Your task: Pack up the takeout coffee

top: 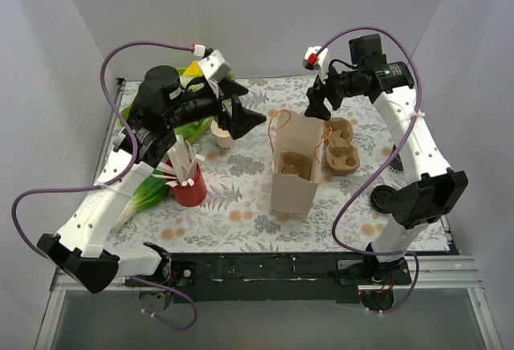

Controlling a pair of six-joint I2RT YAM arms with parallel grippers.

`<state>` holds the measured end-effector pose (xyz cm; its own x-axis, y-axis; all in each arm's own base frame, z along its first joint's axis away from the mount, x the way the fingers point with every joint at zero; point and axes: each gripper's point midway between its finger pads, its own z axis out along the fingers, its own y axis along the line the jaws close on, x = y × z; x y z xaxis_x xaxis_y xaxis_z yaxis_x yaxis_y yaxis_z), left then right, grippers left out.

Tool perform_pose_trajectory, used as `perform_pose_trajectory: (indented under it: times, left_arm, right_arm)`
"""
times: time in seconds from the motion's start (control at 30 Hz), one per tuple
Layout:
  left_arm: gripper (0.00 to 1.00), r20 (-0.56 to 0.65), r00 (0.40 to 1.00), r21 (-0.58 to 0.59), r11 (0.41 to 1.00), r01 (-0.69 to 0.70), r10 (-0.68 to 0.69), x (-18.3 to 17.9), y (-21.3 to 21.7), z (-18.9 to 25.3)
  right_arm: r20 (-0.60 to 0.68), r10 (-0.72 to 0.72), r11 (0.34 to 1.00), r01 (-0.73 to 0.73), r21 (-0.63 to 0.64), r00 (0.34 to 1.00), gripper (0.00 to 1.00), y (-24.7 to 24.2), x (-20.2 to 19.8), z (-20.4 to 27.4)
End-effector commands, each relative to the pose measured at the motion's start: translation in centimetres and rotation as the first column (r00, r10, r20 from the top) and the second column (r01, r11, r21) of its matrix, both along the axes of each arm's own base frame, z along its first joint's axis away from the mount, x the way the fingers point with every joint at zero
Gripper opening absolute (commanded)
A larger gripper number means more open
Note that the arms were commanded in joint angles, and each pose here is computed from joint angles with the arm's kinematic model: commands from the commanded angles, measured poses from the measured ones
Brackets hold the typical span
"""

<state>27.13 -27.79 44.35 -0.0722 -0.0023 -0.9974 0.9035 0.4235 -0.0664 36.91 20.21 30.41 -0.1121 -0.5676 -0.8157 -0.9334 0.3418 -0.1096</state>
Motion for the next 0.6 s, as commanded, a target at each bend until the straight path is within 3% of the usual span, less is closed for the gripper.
perform_pose_trajectory:
  times: [0.0, 0.17, 0.37, 0.57]
  left_arm:
    - [0.98, -0.067, 0.998, 0.093, 0.996, -0.011, 0.017, -0.3, 0.8, -4.8]
    - [0.98, -0.094, 0.996, 0.125, 0.992, 0.013, -0.001, -0.2, 0.5, -7.0]
    - [0.98, -0.114, 0.993, 0.169, 0.985, 0.044, -0.025, -0.1, 0.3, -9.4]
    - [0.98, -0.097, 0.995, 0.144, 0.989, 0.037, -0.024, 0.3, 0.0, -8.8]
  right_arm:
    - [0.000, 0.027, 0.999, -0.027, 0.040, 1.000, 0.78, -0.1, -2.2, 1.8]
    - [-0.065, 0.055, 0.998, -0.053, 0.044, 0.996, 0.76, 0.0, -3.6, 1.0]
    - [-0.160, 0.023, 1.000, -0.025, -0.010, 0.987, 0.66, -0.6, -3.5, -2.3]
    - [-0.174, -0.057, 0.998, 0.056, -0.013, 0.983, 0.41, -0.9, -3.0, -2.0]
